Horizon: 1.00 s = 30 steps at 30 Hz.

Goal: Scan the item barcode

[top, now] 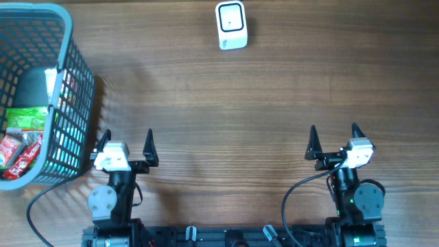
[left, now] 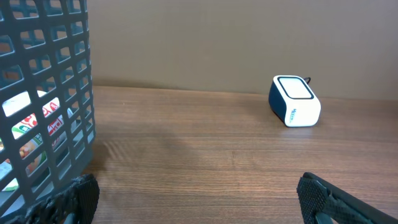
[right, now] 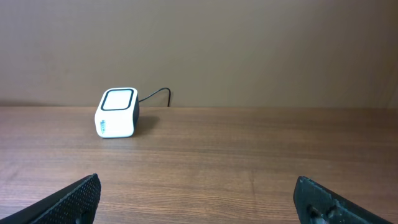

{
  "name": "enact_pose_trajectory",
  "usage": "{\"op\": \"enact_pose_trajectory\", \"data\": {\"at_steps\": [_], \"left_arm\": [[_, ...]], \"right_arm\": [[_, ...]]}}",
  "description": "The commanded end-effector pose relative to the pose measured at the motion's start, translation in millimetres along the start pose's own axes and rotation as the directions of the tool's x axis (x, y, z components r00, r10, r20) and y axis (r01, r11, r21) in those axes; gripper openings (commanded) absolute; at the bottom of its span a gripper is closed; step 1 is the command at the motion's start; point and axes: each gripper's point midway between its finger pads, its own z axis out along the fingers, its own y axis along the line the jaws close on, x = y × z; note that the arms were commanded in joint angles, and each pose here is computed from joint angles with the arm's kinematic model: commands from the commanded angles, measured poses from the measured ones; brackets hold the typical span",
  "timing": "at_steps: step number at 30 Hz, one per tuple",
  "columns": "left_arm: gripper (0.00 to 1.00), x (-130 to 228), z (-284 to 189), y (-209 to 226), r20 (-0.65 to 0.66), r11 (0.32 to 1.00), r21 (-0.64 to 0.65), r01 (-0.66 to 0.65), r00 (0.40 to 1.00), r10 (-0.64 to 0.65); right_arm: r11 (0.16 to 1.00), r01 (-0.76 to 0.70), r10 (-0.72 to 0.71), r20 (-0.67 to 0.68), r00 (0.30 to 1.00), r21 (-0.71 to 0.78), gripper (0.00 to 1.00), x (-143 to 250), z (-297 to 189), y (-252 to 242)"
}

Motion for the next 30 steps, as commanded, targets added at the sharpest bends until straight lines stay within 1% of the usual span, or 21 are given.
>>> {"op": "enact_pose_trajectory", "data": {"at_steps": [1,20,23,25,26,29,30], "left_arm": [[1.0,0.9,-0.4,-1.6,-0.001,1.0,0.012,-0.019,1.0,0.019],[1.0,0.9,-0.4,-1.6,-0.001,1.0,0.012,-0.019,1.0,0.019],[1.0,-5.1,-0.5,-2.0,0.024,1.0,0.014,-0.022,0.999,0.022],[1.0,0.7,-0.3,-1.5,0.0,1.0,0.012,-0.021,1.0,0.021],[1.0,-5.4,-0.4,0.1,0.025,0.998,0.001,-0.058,0.998,0.058],[1.0,-4.2,-0.4,-4.4,0.021,0.998,0.027,-0.063,0.998,0.062],[1.0,0.2,-0.6,-10.7,0.005,0.996,0.065,-0.059,0.998,0.058]], "right_arm": [[1.0,0.018,-0.018,0.001,1.0,-0.019,1.0,-0.1,0.2,3.4],[1.0,0.017,-0.017,0.001,1.0,-0.018,1.0,-0.1,0.2,3.3],[1.0,0.017,-0.017,0.001,1.0,-0.018,1.0,-0.1,0.2,3.3],[1.0,0.017,-0.017,0.001,1.0,-0.019,1.0,-0.1,0.2,3.4],[1.0,0.018,-0.018,0.001,1.0,-0.018,1.0,-0.1,0.2,3.3],[1.0,0.018,-0.018,0.002,1.0,-0.019,1.0,-0.2,0.2,3.4],[1.0,0.018,-0.018,0.001,1.0,-0.018,1.0,-0.1,0.2,3.3]]}}
